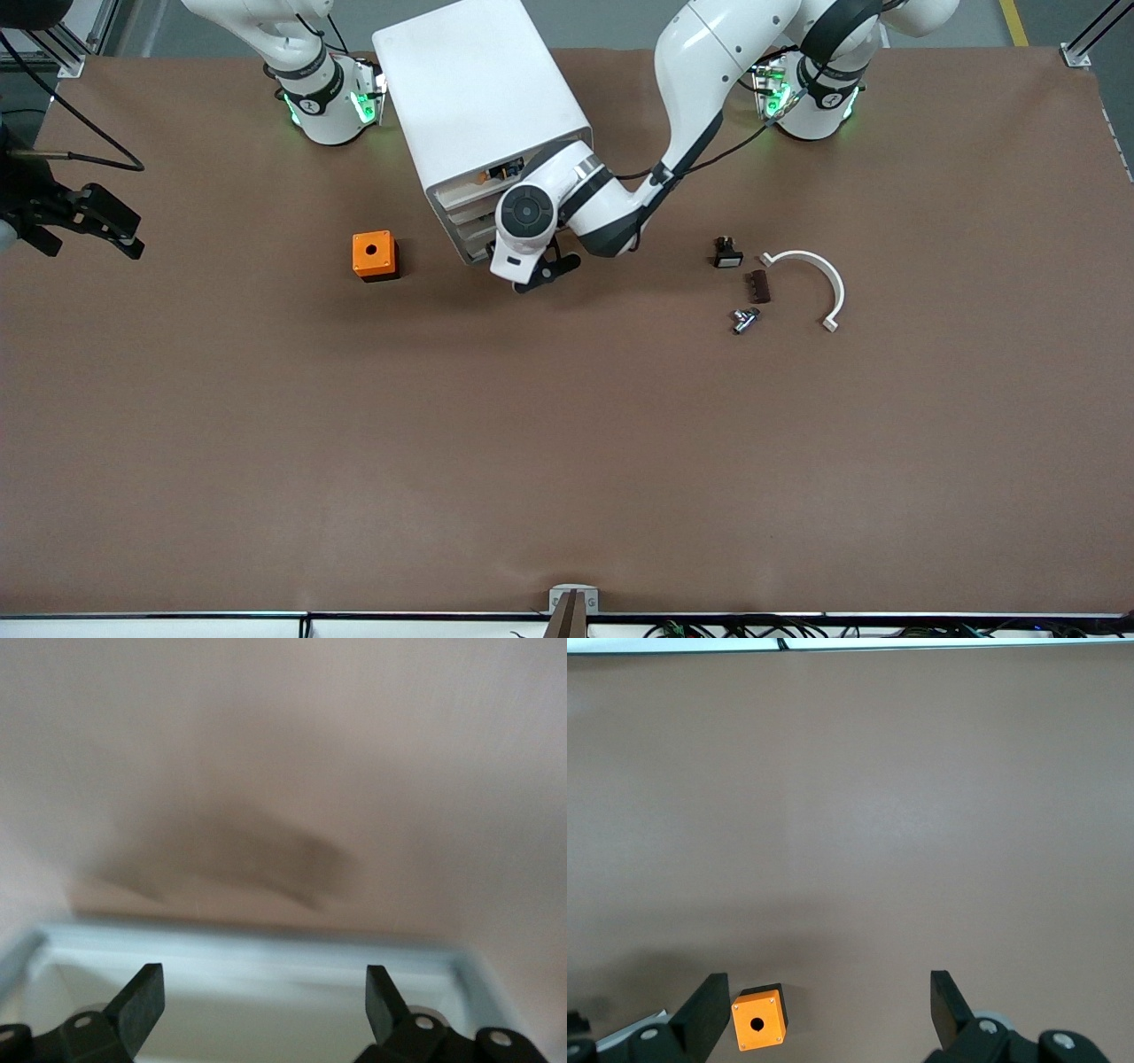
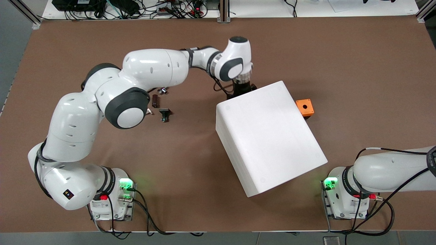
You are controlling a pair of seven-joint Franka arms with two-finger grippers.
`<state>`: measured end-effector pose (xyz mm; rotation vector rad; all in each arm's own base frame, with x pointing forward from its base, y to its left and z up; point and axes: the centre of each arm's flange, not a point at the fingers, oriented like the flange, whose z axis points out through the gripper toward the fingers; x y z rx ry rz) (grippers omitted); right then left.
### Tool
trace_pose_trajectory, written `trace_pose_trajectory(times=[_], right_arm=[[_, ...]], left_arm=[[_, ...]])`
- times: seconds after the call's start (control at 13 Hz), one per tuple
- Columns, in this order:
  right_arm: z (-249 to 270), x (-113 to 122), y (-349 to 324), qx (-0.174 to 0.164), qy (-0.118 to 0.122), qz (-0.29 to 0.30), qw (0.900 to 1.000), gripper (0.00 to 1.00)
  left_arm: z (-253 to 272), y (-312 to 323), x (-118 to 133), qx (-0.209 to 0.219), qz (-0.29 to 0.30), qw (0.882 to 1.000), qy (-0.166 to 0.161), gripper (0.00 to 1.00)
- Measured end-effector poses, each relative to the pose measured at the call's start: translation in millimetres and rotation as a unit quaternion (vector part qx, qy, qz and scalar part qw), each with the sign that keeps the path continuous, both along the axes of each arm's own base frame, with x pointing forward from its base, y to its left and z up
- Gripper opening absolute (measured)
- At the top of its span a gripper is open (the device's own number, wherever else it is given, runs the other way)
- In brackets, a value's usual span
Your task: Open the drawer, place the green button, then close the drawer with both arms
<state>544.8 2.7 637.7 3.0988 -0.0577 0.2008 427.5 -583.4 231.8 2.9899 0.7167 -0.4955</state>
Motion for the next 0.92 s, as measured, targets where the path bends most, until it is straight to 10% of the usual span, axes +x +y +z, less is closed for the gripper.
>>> trace_pose_trajectory(times=[0.38, 0.92], right_arm=[[0.2, 0.1, -0.3, -0.002, 0.000, 0.017, 1.000, 1.00], [-0.2, 0.1, -0.3, -0.003, 0.001, 0.020, 1.000, 1.00]], left_arm=[[130.6, 141.0, 145.6, 0.000, 0.106, 0.990, -0.089, 1.00], [254.0, 326.5, 201.2, 0.042, 0.123, 0.985, -0.114, 1.00]])
